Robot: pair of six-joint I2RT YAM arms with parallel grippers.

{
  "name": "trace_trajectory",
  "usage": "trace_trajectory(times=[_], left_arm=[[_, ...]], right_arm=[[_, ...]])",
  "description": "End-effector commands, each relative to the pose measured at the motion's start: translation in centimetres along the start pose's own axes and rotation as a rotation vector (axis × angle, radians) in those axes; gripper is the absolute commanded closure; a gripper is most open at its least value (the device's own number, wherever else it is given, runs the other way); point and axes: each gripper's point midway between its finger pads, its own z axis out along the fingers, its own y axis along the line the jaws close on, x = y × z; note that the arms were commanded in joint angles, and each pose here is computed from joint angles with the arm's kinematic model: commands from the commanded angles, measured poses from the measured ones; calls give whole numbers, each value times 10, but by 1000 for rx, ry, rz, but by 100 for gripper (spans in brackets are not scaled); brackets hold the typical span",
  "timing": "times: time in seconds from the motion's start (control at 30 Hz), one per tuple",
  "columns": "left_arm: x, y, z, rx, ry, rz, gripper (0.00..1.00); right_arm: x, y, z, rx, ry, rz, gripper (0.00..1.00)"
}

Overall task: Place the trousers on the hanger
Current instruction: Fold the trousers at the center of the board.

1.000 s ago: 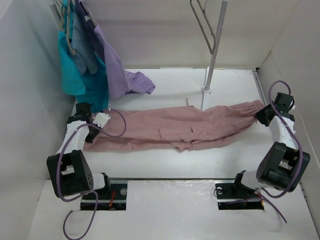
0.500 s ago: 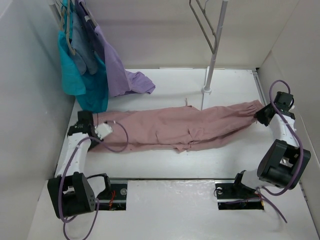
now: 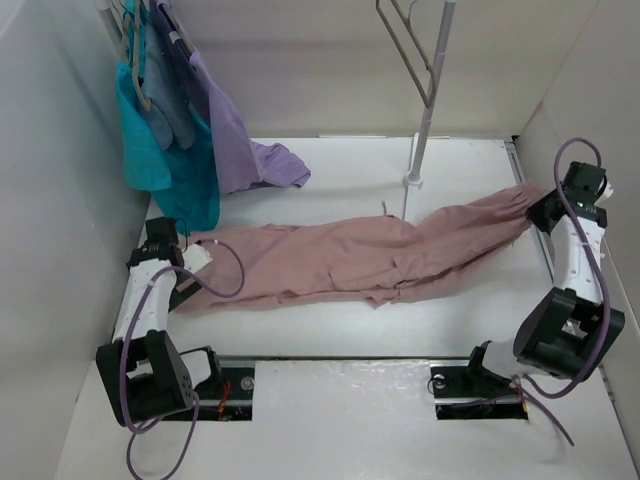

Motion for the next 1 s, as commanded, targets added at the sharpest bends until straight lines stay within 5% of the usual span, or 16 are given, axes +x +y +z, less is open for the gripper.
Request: trace_trajectory(times=[0.0, 0.2, 0.43, 0.7, 0.97], left_arm=[[-6, 8, -15, 27, -56, -28, 5], [-41, 4, -23, 103, -222, -70, 3], [-97, -17, 7, 228, -270, -331, 7], [-113, -51, 40, 264, -228, -304, 13], [-127, -48, 46, 238, -251, -334, 38]], right_arm=[[-65, 7, -48, 13, -218, -25, 100], [-65, 34, -79, 85, -335, -195, 100], [-40, 104, -149, 108, -517, -298, 100], [-12, 179, -263, -131, -652, -314, 100], [78, 268, -348, -485, -575, -370, 100]])
